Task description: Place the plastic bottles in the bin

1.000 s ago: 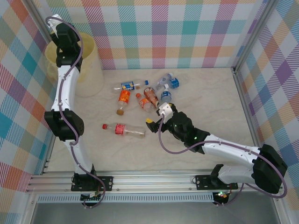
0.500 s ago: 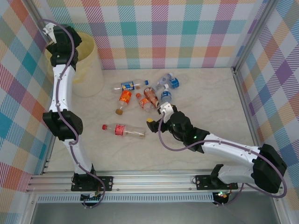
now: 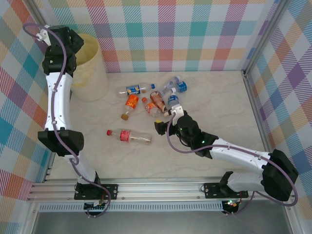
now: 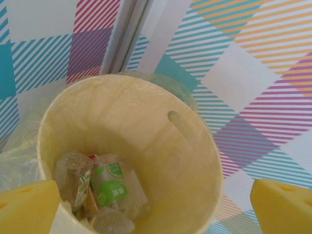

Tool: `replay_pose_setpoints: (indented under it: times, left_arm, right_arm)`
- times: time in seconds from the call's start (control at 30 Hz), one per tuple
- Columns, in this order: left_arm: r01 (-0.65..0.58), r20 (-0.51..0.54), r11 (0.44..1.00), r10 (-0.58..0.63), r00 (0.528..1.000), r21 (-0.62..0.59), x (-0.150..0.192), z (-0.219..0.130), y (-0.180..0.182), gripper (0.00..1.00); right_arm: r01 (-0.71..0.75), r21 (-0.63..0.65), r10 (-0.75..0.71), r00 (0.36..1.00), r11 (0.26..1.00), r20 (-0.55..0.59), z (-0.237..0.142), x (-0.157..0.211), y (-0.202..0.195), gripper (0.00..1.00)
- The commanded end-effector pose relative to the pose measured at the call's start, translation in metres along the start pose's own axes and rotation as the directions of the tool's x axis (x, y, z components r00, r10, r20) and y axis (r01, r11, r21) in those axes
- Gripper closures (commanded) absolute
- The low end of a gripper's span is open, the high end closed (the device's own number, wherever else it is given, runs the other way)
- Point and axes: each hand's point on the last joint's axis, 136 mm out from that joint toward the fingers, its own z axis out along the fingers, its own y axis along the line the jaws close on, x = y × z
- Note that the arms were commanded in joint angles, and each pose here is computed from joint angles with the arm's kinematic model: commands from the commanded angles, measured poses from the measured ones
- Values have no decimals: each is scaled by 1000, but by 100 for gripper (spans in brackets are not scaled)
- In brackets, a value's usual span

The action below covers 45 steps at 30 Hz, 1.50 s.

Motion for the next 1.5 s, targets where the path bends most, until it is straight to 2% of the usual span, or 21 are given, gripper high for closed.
replay_pose_setpoints:
  times: [0.0,0.13,0.4,0.57,0.67,0.8,0.97,1.07,1.13,1.27,1.4,1.47]
  left_arm:
    - [14,-71,999,-10,997,51,22,-35,-17,0]
    - [13,-115,996,-2,993,92,58,-62,-28,0]
    - [76,-296,972,-7,955,221,159,-105,-43,0]
    - [114,-438,943,37,898,312,210,-118,-44,0]
    - [102,-486,946,65,872,309,231,-124,-30,0]
    - [74,-507,962,72,859,262,249,-130,2,0]
    - [58,-510,975,61,858,214,261,-139,35,0]
    - [71,-537,972,62,841,225,273,-141,39,0]
    - [55,-548,979,64,834,197,277,-141,46,0]
    - [24,-539,987,66,840,158,276,-139,56,0]
    - [0,-534,989,80,842,148,274,-139,59,0]
    - [-7,-536,989,84,840,144,275,-139,61,0]
  right_arm:
    - [-57,11,56,997,998,50,-1,-16,-2,0]
    - [-107,33,105,993,994,45,-2,-12,-9,0]
    - [-357,145,366,930,923,-41,-2,14,-58,0]
    - [-363,192,385,918,912,-97,0,26,-79,0]
    - [-331,135,351,921,934,-167,7,28,-79,0]
    - [-276,172,313,916,946,-250,17,34,-92,0]
    - [-301,245,373,861,922,-344,40,43,-106,0]
    - [-303,262,389,828,916,-403,63,45,-104,0]
    - [-298,327,423,796,897,-433,79,53,-111,0]
    - [-284,400,464,742,871,-484,105,68,-123,0]
    - [-292,443,503,708,848,-496,121,77,-135,1]
    - [-300,460,520,700,836,-488,124,80,-141,5]
